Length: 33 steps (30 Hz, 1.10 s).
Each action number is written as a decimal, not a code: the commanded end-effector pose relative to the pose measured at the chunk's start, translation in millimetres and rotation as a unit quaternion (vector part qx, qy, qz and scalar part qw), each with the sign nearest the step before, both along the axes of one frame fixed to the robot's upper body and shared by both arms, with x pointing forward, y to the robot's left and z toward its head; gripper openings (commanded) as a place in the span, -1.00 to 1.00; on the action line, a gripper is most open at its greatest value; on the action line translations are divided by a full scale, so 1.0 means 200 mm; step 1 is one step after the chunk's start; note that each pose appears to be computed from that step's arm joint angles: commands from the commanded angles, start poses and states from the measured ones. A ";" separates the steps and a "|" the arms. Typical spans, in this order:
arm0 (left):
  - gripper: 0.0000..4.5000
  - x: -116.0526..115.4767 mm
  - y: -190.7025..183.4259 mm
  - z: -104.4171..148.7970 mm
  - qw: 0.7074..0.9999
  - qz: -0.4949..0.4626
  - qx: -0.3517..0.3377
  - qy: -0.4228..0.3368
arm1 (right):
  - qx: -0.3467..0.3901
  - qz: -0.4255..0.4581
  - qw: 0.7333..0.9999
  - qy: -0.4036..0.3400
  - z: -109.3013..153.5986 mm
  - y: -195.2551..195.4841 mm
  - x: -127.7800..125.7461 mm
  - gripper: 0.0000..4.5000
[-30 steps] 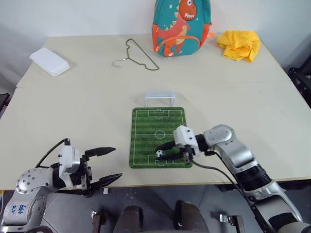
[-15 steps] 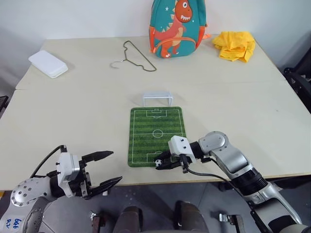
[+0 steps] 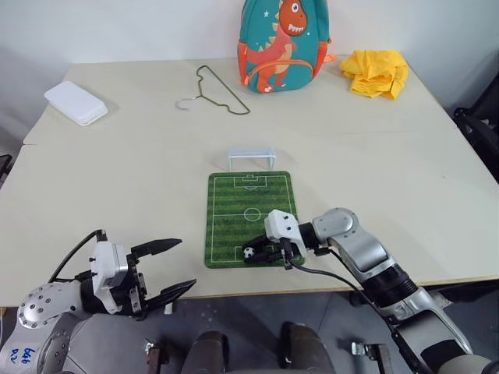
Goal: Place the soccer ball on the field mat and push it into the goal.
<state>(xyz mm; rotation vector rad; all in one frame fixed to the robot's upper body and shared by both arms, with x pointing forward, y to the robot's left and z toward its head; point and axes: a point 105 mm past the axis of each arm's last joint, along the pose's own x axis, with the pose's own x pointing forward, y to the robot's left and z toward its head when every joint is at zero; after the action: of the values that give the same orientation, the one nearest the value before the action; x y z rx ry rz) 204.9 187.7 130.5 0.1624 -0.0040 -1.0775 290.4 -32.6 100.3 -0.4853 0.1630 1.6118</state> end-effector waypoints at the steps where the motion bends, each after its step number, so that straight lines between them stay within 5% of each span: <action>1: 1.00 -0.01 0.00 0.04 1.000 -0.003 0.001 -0.019 | 0.009 -0.003 1.000 -0.011 0.03 0.00 0.01 -0.62; 7: 1.00 0.00 0.01 0.05 1.000 -0.002 0.001 -0.019 | 0.000 0.000 1.000 -0.001 0.02 -0.02 0.00 -0.62; 14: 1.00 -0.01 0.00 0.04 1.000 -0.004 -0.002 -0.017 | 0.032 0.002 0.999 -0.024 0.07 -0.01 0.00 0.37; 27: 1.00 -0.02 -0.01 0.04 1.000 -0.006 -0.010 -0.009 | 0.124 0.024 0.991 -0.040 0.22 -0.01 -0.01 0.37; 33: 1.00 -0.01 0.04 0.06 1.000 0.004 -0.007 -0.021 | 0.161 0.046 0.985 -0.031 0.36 -0.20 -0.07 0.37</action>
<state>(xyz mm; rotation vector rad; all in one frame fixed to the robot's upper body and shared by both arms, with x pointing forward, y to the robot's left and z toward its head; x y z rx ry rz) 204.1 192.1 132.8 0.1479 -0.0057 -1.0674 282.4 -62.3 157.3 -0.2975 -0.1147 1.6649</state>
